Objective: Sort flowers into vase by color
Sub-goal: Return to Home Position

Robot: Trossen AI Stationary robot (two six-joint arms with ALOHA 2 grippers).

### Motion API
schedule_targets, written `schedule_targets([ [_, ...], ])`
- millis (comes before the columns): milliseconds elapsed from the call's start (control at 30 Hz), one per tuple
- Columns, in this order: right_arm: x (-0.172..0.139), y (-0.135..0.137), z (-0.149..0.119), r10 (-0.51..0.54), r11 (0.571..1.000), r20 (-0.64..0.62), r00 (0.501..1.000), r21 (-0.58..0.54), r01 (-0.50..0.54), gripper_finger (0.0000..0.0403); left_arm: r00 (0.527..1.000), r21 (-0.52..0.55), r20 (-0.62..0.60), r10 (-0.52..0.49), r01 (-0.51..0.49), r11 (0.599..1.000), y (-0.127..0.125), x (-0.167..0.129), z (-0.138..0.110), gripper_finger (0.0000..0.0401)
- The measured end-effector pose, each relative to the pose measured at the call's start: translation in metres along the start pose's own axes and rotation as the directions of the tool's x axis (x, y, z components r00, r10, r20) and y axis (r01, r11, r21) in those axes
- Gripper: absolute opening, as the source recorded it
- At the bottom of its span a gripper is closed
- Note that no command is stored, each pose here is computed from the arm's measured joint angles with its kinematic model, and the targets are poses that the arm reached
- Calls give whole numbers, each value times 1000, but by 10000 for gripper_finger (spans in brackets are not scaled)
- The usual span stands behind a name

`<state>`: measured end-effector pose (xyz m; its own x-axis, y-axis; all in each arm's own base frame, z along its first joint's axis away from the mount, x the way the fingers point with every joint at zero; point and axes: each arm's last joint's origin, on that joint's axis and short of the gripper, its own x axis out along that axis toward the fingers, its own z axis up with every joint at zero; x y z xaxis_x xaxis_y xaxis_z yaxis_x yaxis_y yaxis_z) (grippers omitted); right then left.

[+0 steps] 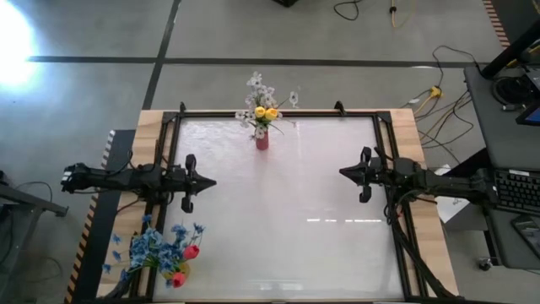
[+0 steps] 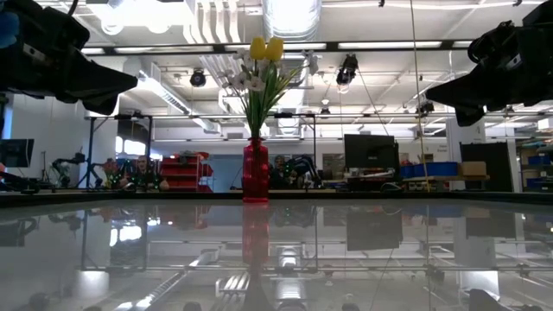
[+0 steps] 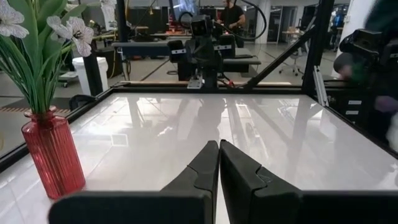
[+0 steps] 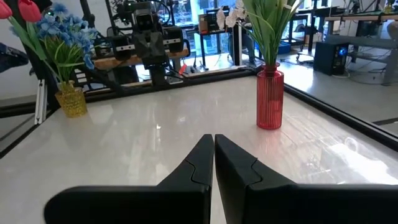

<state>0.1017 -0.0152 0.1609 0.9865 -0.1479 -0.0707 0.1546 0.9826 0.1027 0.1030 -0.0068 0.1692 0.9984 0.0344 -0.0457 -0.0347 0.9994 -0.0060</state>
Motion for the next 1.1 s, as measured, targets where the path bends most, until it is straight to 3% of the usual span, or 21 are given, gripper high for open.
schedule_targets([
  [1100,0,0,0,-1,1000,0,1000,0,1,9,997,10,-74,1,0,1000,-1,5,-6,0],
])
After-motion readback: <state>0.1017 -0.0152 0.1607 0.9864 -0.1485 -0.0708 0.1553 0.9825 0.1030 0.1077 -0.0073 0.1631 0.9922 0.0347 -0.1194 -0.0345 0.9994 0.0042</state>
